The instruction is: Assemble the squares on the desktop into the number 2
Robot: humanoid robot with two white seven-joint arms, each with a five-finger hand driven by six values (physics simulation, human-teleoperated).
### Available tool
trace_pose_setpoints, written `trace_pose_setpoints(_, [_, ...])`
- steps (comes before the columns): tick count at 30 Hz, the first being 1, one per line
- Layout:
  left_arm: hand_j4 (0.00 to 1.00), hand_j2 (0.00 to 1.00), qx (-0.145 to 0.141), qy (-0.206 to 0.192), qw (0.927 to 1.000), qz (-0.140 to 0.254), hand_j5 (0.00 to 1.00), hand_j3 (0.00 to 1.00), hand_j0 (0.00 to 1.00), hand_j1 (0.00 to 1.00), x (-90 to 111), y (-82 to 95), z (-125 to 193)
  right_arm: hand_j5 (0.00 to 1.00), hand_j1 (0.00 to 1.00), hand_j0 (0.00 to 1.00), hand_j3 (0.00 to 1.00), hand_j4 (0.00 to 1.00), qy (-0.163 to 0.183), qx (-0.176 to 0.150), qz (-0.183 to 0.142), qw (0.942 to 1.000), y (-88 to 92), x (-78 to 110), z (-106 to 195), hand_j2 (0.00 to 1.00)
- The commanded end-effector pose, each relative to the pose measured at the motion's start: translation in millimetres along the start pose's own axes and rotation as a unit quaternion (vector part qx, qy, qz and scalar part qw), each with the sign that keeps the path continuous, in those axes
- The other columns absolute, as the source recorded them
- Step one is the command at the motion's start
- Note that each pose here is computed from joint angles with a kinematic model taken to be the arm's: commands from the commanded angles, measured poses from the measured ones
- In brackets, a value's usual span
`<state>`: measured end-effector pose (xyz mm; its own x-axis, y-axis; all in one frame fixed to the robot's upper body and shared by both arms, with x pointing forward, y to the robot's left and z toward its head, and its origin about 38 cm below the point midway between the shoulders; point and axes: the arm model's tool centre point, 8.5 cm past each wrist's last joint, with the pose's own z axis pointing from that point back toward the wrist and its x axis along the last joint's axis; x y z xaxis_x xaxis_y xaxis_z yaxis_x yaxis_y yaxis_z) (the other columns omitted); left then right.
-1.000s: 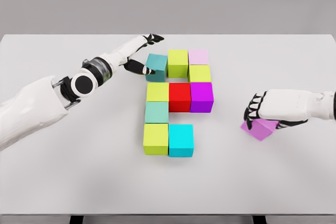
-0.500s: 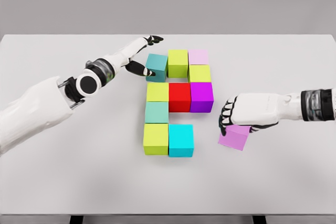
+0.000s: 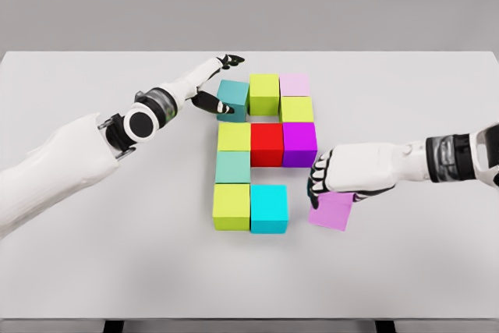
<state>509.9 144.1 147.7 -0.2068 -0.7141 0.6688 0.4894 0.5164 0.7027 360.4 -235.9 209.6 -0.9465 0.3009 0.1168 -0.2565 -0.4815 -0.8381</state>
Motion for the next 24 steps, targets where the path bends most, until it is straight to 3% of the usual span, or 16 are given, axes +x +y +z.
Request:
trace_pose_setpoints(1, [0.92, 0.92, 0.000, 0.000, 1.0000, 0.000, 0.92, 0.92, 0.92, 0.92, 0, -1.0, -1, 0.58, 0.58, 0.58, 0.58, 0.58, -0.005, 0.000, -0.004, 1.0000, 1.2, 1.6, -3, 0.58])
trace_pose_setpoints(3, [0.92, 0.92, 0.001, 0.005, 1.0000, 0.000, 0.92, 0.92, 0.92, 0.92, -3, -0.3, -1, 0.68, 0.68, 0.68, 0.68, 0.68, -0.005, -0.001, -0.003, 1.0000, -0.2, 1.4, -3, 0.68])
trace_pose_setpoints(4, [0.92, 0.92, 0.001, 0.005, 1.0000, 0.000, 0.92, 0.92, 0.92, 0.92, -3, 0.0, -1, 0.79, 0.79, 0.79, 0.79, 0.79, -0.004, -0.003, 0.000, 1.0000, -2.2, 0.7, -3, 0.79])
trace_pose_setpoints(5, [0.92, 0.92, 0.002, 0.006, 1.0000, 0.001, 0.92, 0.92, 0.92, 0.92, -3, 0.5, -1, 1.00, 1.00, 1.00, 1.00, 1.00, -0.003, -0.004, 0.002, 1.0000, -4.1, 0.4, -2, 1.00])
trace_pose_setpoints(14, [0.92, 0.92, 0.001, 0.018, 0.9998, 0.005, 0.92, 0.92, 0.92, 0.92, -6, -5.7, -9, 1.00, 1.00, 1.00, 1.00, 1.00, 0.008, -0.004, 0.005, 0.9999, -6.8, -3.7, 6, 1.00])
trace_pose_setpoints(19, [0.92, 0.92, 0.003, 0.017, 0.9998, 0.007, 0.92, 0.92, 0.92, 0.92, -5, -3.8, -9, 1.00, 1.00, 1.00, 1.00, 1.00, 0.055, -0.013, 0.005, 0.9984, -15.3, -16.8, 46, 1.00])
trace_pose_setpoints(24, [0.92, 0.92, 0.006, 0.018, 0.9998, 0.009, 0.92, 0.92, 0.92, 0.92, -5, -2.5, -10, 1.00, 1.00, 1.00, 1.00, 1.00, 0.108, 0.003, 0.002, 0.9941, -11.4, -28.5, 87, 1.00])
